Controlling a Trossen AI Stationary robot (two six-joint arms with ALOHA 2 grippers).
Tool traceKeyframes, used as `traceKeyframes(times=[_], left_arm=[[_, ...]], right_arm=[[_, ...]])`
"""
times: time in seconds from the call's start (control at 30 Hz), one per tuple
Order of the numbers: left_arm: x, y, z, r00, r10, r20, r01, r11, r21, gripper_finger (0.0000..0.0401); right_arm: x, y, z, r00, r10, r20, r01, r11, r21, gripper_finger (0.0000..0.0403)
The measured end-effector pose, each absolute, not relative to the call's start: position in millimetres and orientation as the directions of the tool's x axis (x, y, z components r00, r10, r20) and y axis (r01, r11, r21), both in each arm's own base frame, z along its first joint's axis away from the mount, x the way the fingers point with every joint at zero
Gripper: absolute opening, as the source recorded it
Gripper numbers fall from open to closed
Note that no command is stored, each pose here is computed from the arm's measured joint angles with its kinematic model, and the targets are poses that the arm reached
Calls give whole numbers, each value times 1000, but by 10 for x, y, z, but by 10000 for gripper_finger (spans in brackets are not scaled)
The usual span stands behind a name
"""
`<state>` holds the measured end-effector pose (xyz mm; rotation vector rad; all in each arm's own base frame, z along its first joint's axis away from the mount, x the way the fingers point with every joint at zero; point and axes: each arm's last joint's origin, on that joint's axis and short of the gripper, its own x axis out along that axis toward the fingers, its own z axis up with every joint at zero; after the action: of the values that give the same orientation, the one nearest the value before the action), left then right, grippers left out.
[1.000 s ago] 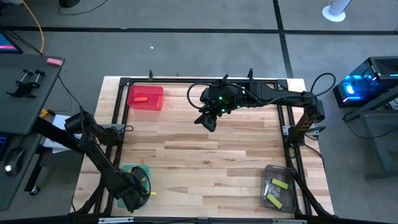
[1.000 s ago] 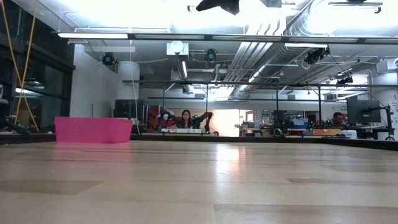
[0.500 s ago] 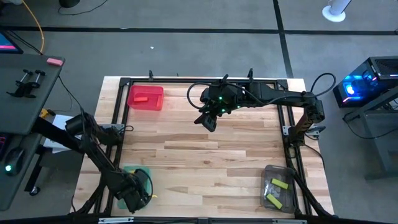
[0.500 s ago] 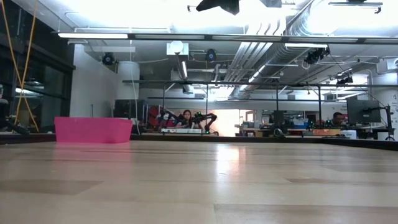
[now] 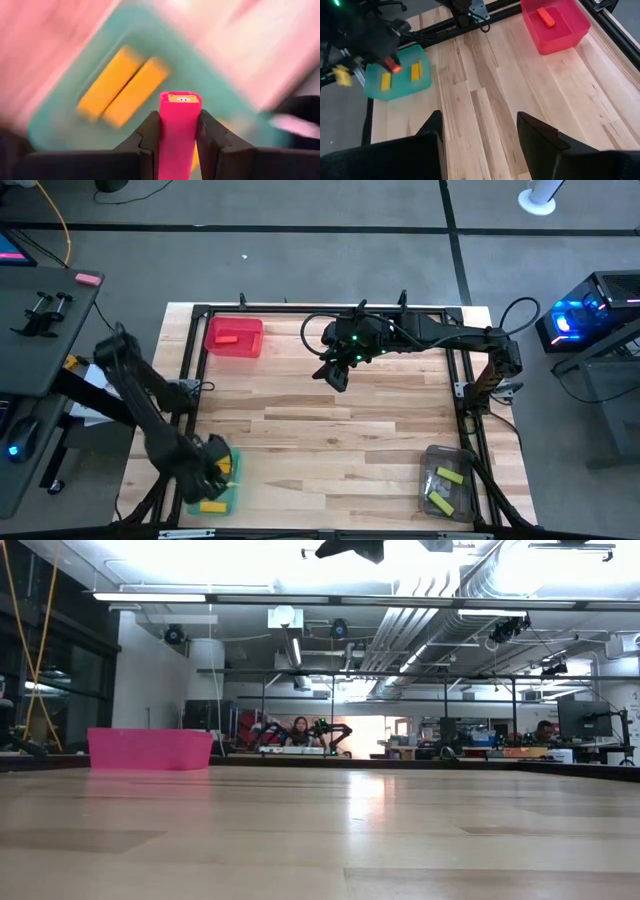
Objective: Sort blocks
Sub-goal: Put the red block into the red bin
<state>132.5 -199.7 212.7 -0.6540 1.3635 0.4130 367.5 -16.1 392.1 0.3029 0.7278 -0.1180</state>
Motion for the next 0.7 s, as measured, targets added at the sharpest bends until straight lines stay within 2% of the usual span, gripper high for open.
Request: traceKeyframes(times=[0.1, 0.17, 0.23, 0.37, 0.57, 0.7], left_arm=[[1319, -1808, 2427, 436, -69, -897, -517, 797, -313, 58], [1367, -1606, 2603, 608, 41, -793, -494, 801, -337, 58], [1450, -1355, 2744, 698, 176, -694, -513, 799, -314, 58], [1654, -755, 2931, 685, 368, -629, -586, 791, -176, 58], [1704, 289, 3086, 496, 641, -587, -705, 691, 160, 58], [1621, 919, 3034, 554, 621, -554, -698, 710, 98, 58]], right_arm=[[3678, -161, 3925, 746, -1, -666, 209, 950, 233, 141], [3692, -160, 3941, 761, 3, -649, 201, 950, 240, 141], [3711, -150, 3982, 789, 29, -614, 169, 950, 261, 141], [3666, -104, 4201, 872, 65, -485, 92, 952, 292, 141], [3409, -24, 4589, 948, 65, -311, 39, 948, 315, 141], [3230, 103, 4718, 957, 39, -287, 59, 943, 327, 141]])
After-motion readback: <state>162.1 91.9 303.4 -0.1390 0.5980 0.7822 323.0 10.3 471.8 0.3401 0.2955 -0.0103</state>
